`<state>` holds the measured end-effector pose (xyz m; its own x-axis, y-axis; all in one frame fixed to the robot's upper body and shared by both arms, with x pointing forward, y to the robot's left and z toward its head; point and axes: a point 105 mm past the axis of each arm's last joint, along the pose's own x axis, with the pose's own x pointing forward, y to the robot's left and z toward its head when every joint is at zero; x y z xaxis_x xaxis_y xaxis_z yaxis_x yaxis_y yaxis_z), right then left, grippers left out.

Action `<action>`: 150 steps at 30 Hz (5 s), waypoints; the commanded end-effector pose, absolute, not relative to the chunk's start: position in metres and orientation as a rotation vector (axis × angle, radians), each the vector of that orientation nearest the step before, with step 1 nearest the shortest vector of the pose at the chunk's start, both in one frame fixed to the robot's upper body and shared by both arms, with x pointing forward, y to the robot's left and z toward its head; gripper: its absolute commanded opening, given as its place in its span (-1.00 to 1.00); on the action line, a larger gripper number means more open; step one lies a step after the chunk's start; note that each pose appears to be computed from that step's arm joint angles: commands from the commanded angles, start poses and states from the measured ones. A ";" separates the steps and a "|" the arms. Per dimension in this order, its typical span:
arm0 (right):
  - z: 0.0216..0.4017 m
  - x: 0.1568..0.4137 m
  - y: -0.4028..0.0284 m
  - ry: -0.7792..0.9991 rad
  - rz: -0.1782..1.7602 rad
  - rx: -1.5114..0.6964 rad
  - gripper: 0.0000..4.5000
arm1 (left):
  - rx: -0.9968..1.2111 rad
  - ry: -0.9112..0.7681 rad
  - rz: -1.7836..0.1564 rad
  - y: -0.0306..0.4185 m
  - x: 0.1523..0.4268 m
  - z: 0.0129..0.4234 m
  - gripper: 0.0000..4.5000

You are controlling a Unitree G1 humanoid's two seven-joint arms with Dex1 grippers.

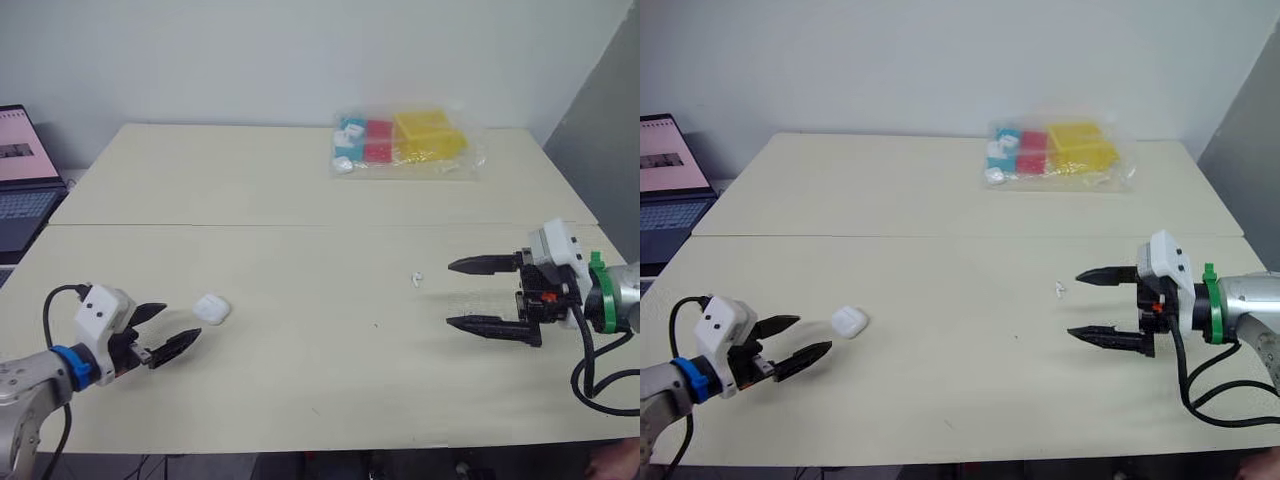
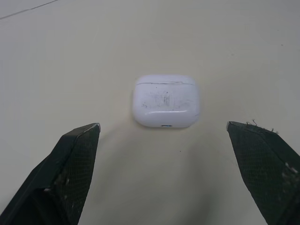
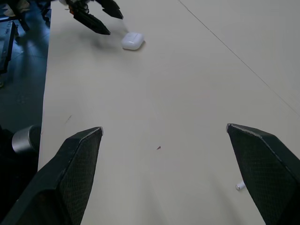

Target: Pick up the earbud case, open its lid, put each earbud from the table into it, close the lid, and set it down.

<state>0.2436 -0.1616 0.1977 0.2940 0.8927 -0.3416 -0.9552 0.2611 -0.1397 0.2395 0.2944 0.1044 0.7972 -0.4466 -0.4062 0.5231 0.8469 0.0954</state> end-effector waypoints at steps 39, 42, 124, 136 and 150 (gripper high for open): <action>0.191 0.234 -0.122 0.144 1.473 -0.442 1.00 | 0.239 0.516 -0.749 0.265 0.277 0.062 0.39; 0.189 0.234 -0.124 0.143 1.464 -0.443 1.00 | 0.258 0.533 -0.798 0.263 0.271 0.060 0.25; 0.164 0.265 -0.087 0.589 1.172 -0.213 -0.67 | 0.458 0.045 -1.276 0.106 0.294 0.137 1.00; 0.174 0.290 -0.111 0.391 1.216 -1.058 -0.67 | 0.373 0.210 -1.192 0.072 0.298 0.149 1.00; 0.175 0.291 -0.090 0.384 1.285 -0.980 -0.67 | 0.483 0.171 -1.384 0.035 0.281 0.157 1.00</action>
<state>0.2875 -0.0914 0.1576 0.2487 0.6094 -0.7528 -0.9413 -0.0310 -0.3361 0.2896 0.0423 0.1470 0.2254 -0.8848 -0.4078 0.9691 0.1607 0.1870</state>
